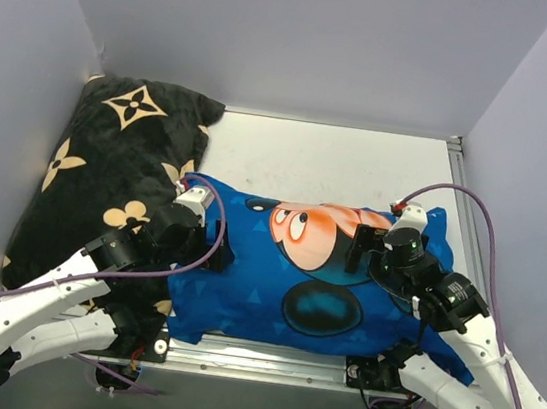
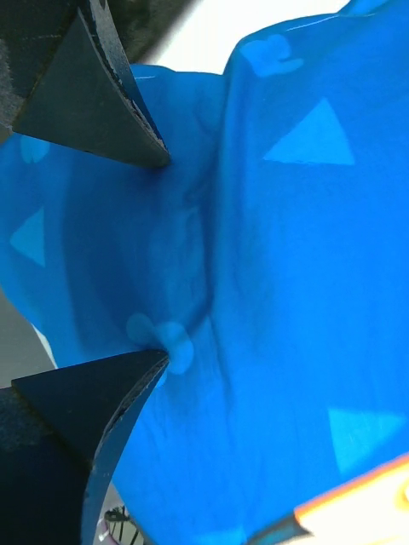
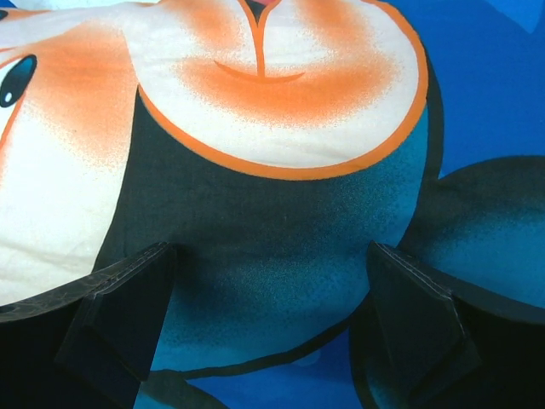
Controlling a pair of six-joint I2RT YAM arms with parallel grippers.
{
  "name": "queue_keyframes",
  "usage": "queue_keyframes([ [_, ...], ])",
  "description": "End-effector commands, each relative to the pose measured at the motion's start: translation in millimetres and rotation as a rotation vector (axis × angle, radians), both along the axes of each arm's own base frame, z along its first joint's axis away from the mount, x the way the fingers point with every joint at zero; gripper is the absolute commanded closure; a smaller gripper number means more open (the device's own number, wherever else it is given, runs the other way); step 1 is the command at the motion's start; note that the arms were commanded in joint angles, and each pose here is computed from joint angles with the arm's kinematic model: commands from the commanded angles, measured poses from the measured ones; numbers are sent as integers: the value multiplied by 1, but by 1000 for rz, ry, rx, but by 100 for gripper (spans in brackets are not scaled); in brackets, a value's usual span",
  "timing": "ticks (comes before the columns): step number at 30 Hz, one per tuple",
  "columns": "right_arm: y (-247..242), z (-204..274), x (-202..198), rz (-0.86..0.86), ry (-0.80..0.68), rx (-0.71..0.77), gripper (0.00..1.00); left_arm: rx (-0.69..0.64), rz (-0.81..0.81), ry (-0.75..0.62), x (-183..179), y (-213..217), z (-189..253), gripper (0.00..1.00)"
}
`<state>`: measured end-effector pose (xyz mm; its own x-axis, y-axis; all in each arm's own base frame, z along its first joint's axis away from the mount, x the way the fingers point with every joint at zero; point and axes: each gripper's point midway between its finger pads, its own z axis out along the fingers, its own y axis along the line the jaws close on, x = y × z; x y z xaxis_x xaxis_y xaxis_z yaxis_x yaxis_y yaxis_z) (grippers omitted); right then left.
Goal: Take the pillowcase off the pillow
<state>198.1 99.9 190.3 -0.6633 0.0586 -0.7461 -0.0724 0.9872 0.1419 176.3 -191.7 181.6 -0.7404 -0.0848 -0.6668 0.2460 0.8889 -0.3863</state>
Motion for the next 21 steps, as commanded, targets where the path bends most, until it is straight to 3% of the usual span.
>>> queue_keyframes([
  [1,7,2,1,40,10,-16,0,4,15,37,-3,0,-15,3],
  [6,18,8,5,83,-3,-12,0,-52,-52,54,-5,-19,-26,2],
  [7,23,13,5,111,-14,-9,0,-72,-59,40,-2,-24,-23,10],
  [8,27,16,7,126,-23,-6,0,-74,-63,36,-1,-26,-22,18],
  [9,33,18,7,151,-21,-7,0,-78,-65,27,1,-27,-20,33],
  [10,41,21,6,195,-30,-12,0,-84,-63,13,5,-29,-16,60],
  [11,49,27,8,220,-35,-15,0,-76,-61,10,7,-30,-15,76],
  [13,62,32,6,276,-50,-36,0,-76,-38,-18,15,-31,-4,97],
  [21,133,31,-36,608,-190,-319,0,-87,105,-60,47,-30,30,100],
])
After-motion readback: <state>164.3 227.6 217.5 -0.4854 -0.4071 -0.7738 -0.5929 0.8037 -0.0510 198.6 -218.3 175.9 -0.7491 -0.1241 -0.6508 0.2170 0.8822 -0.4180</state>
